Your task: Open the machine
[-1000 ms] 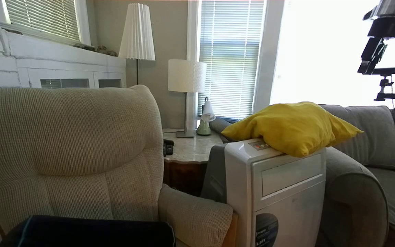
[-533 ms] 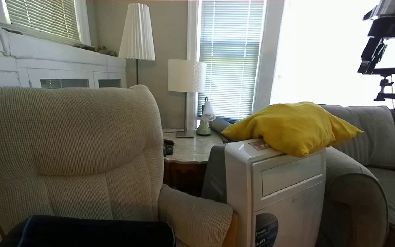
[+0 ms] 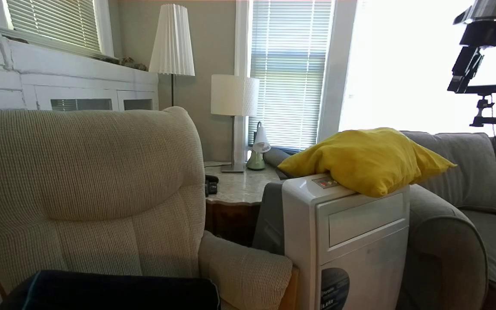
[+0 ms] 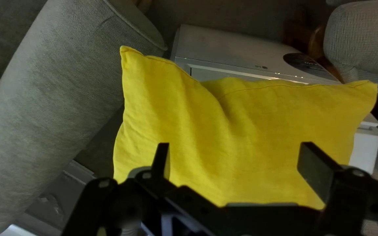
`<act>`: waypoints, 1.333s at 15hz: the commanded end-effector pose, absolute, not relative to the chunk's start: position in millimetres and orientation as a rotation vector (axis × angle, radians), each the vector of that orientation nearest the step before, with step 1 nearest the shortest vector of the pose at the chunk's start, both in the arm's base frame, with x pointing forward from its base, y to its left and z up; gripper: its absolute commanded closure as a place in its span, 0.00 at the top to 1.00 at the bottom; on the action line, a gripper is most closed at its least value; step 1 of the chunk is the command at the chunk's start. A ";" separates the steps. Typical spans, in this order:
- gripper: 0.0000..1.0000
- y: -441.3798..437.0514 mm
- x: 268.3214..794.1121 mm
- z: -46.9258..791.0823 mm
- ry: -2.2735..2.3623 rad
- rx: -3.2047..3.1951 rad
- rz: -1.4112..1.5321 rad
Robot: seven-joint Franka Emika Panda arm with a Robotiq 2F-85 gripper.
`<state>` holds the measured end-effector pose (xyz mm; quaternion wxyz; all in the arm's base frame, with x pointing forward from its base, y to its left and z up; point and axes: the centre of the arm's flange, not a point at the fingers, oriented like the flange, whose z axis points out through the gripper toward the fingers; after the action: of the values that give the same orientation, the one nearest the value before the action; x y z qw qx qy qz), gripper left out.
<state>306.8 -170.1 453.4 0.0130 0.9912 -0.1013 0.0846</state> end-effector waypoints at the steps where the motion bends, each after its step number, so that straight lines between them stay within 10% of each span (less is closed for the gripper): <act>1: 1.00 -135.6 320.9 453.0 -0.250 3.110 0.279; 20: 1.00 42.6 389.8 456.7 0.760 3.019 0.572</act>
<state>377.0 28.6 457.1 -0.0190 0.9688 0.1850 0.1638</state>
